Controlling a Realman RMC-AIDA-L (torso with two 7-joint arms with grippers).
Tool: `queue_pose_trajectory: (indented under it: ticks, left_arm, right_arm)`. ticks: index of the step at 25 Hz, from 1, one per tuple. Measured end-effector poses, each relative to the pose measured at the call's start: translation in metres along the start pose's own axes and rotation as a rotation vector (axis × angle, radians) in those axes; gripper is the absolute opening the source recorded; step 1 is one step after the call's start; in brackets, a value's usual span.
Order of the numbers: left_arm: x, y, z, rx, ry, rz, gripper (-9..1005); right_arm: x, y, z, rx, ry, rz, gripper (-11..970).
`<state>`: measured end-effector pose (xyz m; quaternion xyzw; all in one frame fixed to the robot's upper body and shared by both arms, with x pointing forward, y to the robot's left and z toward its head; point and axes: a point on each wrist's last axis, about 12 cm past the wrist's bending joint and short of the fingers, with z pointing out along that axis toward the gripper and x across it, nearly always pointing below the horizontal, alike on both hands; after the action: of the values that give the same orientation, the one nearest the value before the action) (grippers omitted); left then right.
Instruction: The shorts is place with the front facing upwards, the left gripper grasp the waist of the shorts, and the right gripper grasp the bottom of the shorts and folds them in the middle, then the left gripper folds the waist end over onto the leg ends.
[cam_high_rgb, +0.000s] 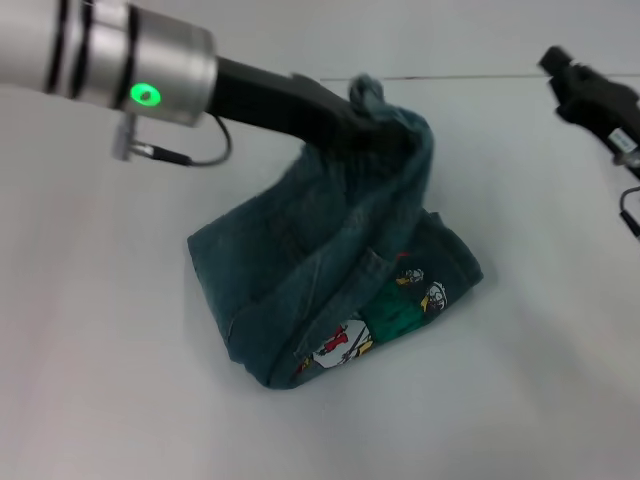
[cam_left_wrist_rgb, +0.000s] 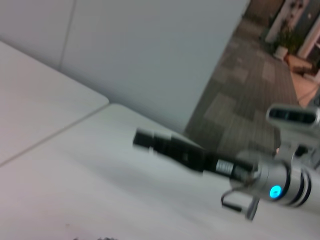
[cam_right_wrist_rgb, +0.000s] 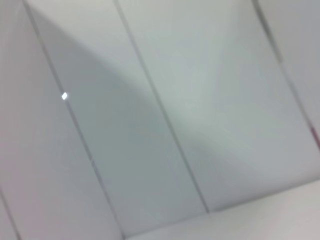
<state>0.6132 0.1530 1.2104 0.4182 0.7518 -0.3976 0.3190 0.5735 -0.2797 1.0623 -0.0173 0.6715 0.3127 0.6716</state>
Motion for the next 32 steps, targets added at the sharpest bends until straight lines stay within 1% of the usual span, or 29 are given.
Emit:
queue_pose_trajectory:
  ticks: [4,7,9,11,14,15,18,21,23,24,25,26,30,32]
  left_arm:
    - [0.008,-0.009,0.033,0.043,0.079,0.039,42]
    - [0.014,-0.011,0.054,0.033,0.128,0.045,46]
    - [0.018,-0.01,0.062,0.011,0.141,0.038,55]
    - [0.021,-0.008,0.066,-0.011,0.14,0.025,63]
    - [0.024,-0.005,0.069,-0.021,0.134,0.007,237]
    - [0.025,-0.005,0.069,-0.023,0.13,0.002,261]
    - [0.029,-0.002,0.063,-0.032,0.095,-0.024,332]
    - [0.033,0.002,0.05,-0.043,0.004,-0.061,403]
    - [0.04,0.006,0.038,-0.052,-0.073,-0.078,451]
    - [0.044,0.008,0.031,-0.057,-0.109,-0.084,474]
    - [0.056,0.011,0.016,-0.065,-0.197,-0.104,498]
    - [0.056,0.011,0.016,-0.065,-0.197,-0.104,532]
    - [0.083,0.015,-0.014,-0.091,-0.342,-0.135,669]
    - [0.099,0.014,-0.03,-0.094,-0.399,-0.144,729]
  right_arm:
    - [-0.005,-0.004,-0.004,0.026,-0.042,0.011,57]
    - [-0.005,-0.005,-0.006,0.03,-0.05,0.015,59]
    - [-0.005,-0.005,-0.007,0.031,-0.049,0.018,61]
    - [-0.004,-0.005,-0.007,0.029,-0.047,0.021,63]
    - [-0.003,-0.004,-0.007,0.025,-0.043,0.023,66]
    - [-0.003,-0.004,-0.007,0.023,-0.041,0.023,67]
    - [-0.002,-0.003,-0.007,0.01,-0.028,0.024,69]
    - [-0.004,-0.001,-0.007,-0.028,-0.009,0.026,72]
    - [-0.009,0.0,-0.007,-0.081,0.014,0.012,74]
    - [-0.014,0.001,-0.006,-0.122,0.034,0.004,75]
    - [-0.018,0.002,-0.006,-0.157,0.052,0.001,76]
    - [-0.024,0.002,-0.005,-0.197,0.074,-0.005,77]
    - [-0.05,0.007,-0.005,-0.365,0.159,-0.02,81]
    - [-0.063,0.011,-0.005,-0.443,0.219,-0.017,82]
